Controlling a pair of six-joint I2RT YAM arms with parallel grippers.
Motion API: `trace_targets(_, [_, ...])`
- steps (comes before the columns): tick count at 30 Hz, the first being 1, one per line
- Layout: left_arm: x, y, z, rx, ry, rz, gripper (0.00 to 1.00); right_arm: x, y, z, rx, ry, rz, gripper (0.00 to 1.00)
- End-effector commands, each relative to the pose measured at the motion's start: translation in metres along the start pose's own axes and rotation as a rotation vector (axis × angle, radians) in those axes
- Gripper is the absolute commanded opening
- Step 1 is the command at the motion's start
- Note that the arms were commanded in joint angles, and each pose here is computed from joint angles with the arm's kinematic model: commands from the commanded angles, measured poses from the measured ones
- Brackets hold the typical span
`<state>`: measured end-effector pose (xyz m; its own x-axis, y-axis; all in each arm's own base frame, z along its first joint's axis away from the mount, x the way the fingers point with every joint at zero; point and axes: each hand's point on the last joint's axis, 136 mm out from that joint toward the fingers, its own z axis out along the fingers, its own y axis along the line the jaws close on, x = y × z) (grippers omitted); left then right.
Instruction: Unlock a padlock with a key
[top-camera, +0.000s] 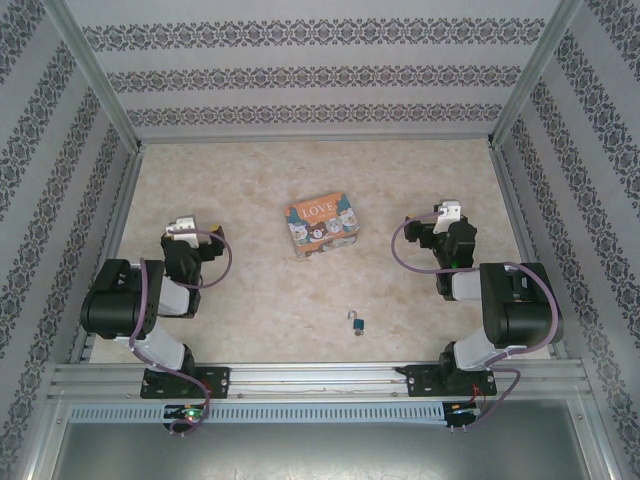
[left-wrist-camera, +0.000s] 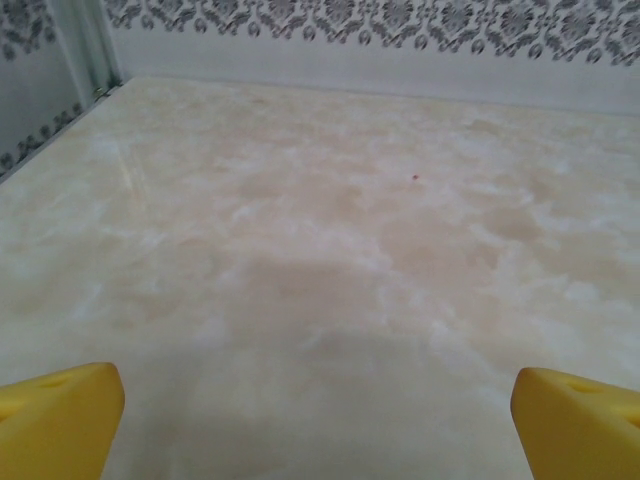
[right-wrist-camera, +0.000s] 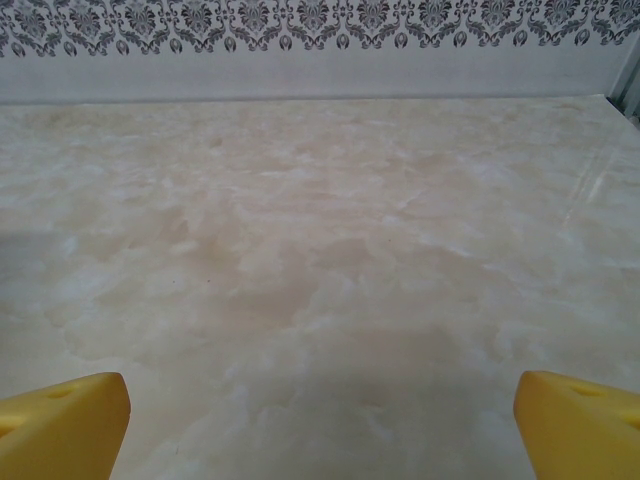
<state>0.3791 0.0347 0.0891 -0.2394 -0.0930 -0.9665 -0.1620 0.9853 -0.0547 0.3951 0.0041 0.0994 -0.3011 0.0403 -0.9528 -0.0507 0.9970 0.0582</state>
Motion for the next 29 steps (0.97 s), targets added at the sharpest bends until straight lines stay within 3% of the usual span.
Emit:
trace_targets(1, [-0.005, -0.01, 0.01, 0.06, 0.036, 0.016, 0.99, -0.008, 0.001, 0.001, -0.005, -0.018, 0.017, 0.98])
trace_targets(29, [-0.001, -0.029, 0.015, 0.166, 0.078, 0.059, 0.99, -0.008, 0.003, 0.002, 0.011, -0.012, -0.001, 0.98])
